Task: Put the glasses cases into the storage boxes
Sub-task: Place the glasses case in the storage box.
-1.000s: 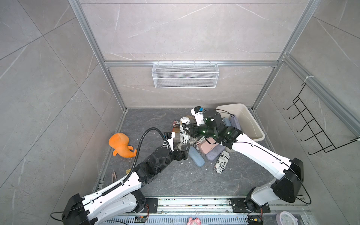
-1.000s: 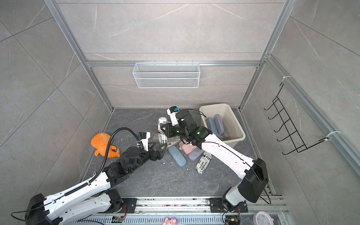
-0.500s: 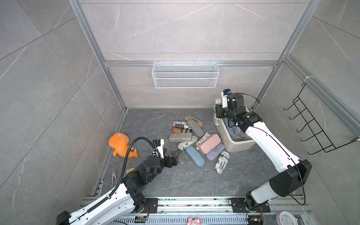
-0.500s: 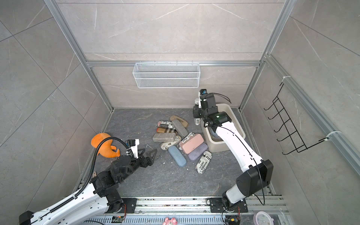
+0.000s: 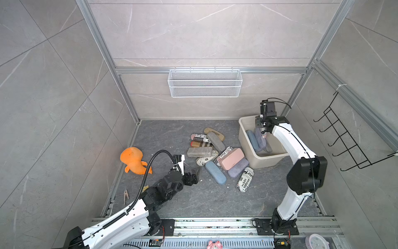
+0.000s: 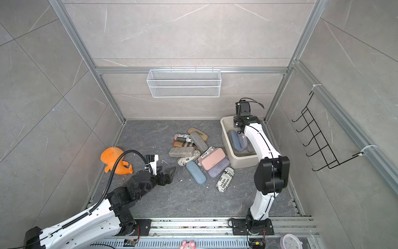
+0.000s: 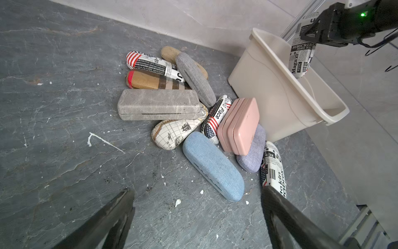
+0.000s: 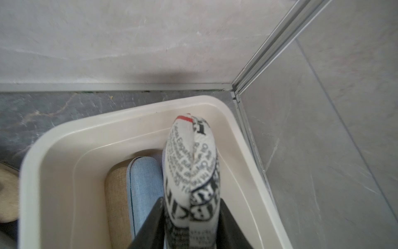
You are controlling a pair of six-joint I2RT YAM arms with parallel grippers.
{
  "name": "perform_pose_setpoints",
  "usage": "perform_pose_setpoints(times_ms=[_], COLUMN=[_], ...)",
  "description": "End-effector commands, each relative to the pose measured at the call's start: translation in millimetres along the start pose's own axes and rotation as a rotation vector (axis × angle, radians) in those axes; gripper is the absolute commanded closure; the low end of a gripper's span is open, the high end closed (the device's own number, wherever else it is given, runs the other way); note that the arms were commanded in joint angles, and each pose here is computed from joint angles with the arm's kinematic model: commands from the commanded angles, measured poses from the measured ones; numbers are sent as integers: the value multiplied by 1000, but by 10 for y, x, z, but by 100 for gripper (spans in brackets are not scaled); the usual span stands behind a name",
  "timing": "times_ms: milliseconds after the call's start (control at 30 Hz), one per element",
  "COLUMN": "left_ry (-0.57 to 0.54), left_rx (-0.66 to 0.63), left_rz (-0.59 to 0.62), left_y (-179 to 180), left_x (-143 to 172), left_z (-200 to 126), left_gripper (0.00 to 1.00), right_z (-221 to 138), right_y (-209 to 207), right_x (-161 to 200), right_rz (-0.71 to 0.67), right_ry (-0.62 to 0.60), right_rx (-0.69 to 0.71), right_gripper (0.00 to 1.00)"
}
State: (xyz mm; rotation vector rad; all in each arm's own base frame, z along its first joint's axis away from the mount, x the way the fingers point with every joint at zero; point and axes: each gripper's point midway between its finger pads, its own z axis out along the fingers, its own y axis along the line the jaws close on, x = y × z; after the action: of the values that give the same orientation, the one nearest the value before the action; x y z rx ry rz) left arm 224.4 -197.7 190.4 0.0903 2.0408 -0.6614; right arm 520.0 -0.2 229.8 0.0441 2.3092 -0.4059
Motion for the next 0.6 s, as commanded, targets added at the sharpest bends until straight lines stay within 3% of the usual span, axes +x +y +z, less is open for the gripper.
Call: perform_pose_setpoints(times_ms=[0, 133, 333, 567], left_ry=[-43, -41, -41, 0], left_rx=[11, 9, 5, -30], left_rz=[-34, -43, -47, 12], left_y=[-67, -56, -45, -38], left_x=[-160, -147, -149, -148], left_z=[-16, -19, -32, -24], left_gripper=[6, 6, 6, 4], right_z=[146, 309, 470, 101], right_y=[132, 254, 347, 350], right_x=[70, 155, 215, 38], right_rz=[-59, -67, -82, -1], right_ry=[42, 77, 119, 60], right_rx=[-18, -52, -64, -121], right_gripper=[64, 62, 42, 37])
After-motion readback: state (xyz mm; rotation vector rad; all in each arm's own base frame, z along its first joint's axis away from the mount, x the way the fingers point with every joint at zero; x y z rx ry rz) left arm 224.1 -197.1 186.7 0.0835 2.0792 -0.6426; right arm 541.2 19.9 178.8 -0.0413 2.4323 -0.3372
